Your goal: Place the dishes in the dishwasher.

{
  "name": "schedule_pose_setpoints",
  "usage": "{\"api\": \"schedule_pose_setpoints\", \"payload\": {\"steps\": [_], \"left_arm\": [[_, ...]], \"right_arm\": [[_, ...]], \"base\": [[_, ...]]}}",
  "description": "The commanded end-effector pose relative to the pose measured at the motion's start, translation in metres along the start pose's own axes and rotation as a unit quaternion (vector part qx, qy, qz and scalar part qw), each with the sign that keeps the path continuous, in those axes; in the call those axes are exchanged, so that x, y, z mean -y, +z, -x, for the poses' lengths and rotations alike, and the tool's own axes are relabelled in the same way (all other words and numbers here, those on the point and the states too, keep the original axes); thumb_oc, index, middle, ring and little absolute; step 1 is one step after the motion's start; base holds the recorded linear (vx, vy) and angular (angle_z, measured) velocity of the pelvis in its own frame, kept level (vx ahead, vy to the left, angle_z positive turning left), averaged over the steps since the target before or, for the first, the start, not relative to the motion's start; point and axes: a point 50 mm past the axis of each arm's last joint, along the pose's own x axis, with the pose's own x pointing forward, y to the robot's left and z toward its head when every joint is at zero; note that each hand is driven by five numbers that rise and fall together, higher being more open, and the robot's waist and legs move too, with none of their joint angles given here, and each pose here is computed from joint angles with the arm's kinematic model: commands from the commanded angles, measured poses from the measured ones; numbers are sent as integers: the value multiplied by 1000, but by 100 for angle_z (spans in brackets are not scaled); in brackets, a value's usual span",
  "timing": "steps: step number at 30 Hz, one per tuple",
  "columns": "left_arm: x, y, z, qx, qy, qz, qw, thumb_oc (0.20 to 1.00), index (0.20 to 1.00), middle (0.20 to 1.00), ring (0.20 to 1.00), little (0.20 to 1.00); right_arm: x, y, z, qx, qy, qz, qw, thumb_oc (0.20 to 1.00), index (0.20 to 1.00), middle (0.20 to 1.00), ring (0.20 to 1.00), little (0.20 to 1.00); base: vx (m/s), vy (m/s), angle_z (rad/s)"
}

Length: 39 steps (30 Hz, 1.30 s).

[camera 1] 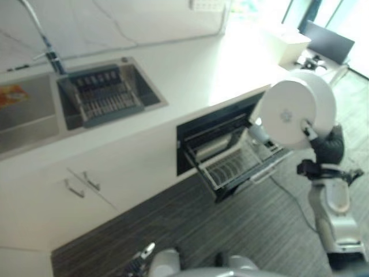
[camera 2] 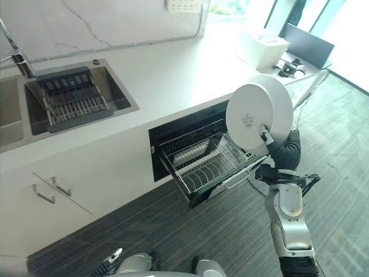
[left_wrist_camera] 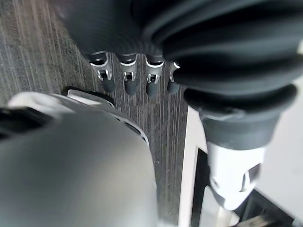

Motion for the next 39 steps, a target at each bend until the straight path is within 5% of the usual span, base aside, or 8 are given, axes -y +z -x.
{"api": "schedule_pose_setpoints", "payload": {"steps": [1,8,17,39], "left_arm": [[11,12,-5,-3,-32,-37,999,1000,1000,1000,1000,1000],[1,-2,1,-25,-32,-72,997,1000,1000,1000,1000,1000],[-8,-13,5,-46,-25,-83,995,1000,1000,1000,1000,1000],[-25,8,8,-55,-11,-113,992,1000,1000,1000,1000,1000]], "right_arm": [[-3,40,-19,153,12,51,987,200,200,200,200,200],[0,46,-25,189,89,219,953,200,200,200,200,200],[-2,22,-35,184,192,420,867,200,200,200,200,200],[1,-114,2,-108,311,531,781,200,200,200,200,200]], "base": [[167,-334,15],[155,-289,40],[63,-94,18],[31,7,15]]}}
